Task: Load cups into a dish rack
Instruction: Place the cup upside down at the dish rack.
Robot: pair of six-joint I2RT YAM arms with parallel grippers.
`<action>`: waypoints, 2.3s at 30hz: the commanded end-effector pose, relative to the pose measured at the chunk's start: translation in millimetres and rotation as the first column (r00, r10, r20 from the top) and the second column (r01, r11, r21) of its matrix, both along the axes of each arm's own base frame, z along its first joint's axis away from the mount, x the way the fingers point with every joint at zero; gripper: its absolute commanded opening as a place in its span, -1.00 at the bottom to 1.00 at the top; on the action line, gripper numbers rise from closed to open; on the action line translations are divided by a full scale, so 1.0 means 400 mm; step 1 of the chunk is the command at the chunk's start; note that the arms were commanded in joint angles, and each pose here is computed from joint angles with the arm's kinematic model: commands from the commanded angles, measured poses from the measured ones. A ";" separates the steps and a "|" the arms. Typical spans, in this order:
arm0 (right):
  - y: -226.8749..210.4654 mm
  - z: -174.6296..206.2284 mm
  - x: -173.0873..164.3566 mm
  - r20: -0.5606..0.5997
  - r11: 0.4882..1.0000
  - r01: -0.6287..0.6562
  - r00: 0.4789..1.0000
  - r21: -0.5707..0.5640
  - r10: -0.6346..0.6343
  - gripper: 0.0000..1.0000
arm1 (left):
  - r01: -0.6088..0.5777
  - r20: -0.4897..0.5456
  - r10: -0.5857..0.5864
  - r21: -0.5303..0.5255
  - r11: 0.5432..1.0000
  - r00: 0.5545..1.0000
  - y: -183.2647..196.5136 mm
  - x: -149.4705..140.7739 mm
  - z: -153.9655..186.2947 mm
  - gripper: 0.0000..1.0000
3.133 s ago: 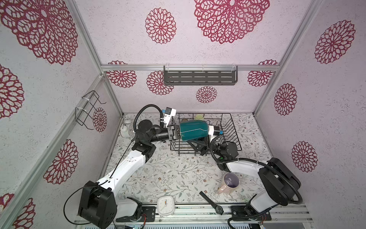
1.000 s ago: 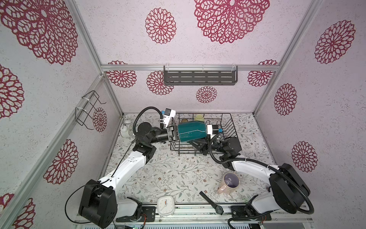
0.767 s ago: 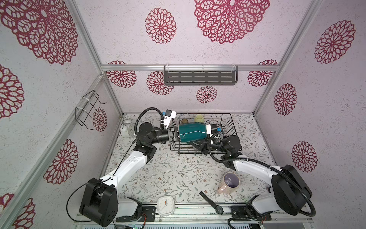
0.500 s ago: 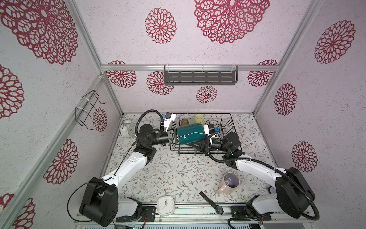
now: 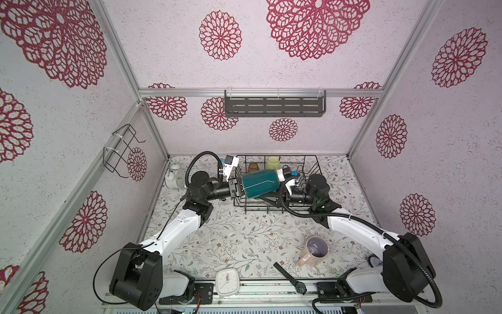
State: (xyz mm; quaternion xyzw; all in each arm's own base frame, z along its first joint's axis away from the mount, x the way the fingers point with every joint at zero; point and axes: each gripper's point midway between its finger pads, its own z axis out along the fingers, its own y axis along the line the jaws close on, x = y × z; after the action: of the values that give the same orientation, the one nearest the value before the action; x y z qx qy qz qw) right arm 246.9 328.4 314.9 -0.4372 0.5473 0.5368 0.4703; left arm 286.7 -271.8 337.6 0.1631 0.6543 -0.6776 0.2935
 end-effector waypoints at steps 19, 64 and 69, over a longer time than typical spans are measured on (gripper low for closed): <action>-0.046 0.113 0.005 0.051 0.985 0.021 0.998 0.173 -0.030 0.50 | 0.181 -0.141 -0.212 -0.204 0.962 0.967 -0.044 -0.023 0.003 -1.00; -0.081 0.004 0.199 0.023 0.927 0.369 0.929 -0.070 -0.368 -1.00 | -0.362 -0.188 0.390 0.168 0.917 0.902 0.217 0.152 -0.139 0.61; -0.077 -0.056 0.265 -0.007 0.868 0.444 0.889 -0.222 -0.457 -1.00 | -0.595 -0.062 0.668 0.400 0.697 0.741 0.370 0.163 -0.182 0.67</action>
State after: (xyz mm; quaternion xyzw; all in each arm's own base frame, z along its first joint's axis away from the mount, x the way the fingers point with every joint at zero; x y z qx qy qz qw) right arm 335.3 300.9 268.4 -0.3210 0.7061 0.4173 0.4736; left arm 352.4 -156.0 290.7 -0.0590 0.7526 -0.5349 0.3795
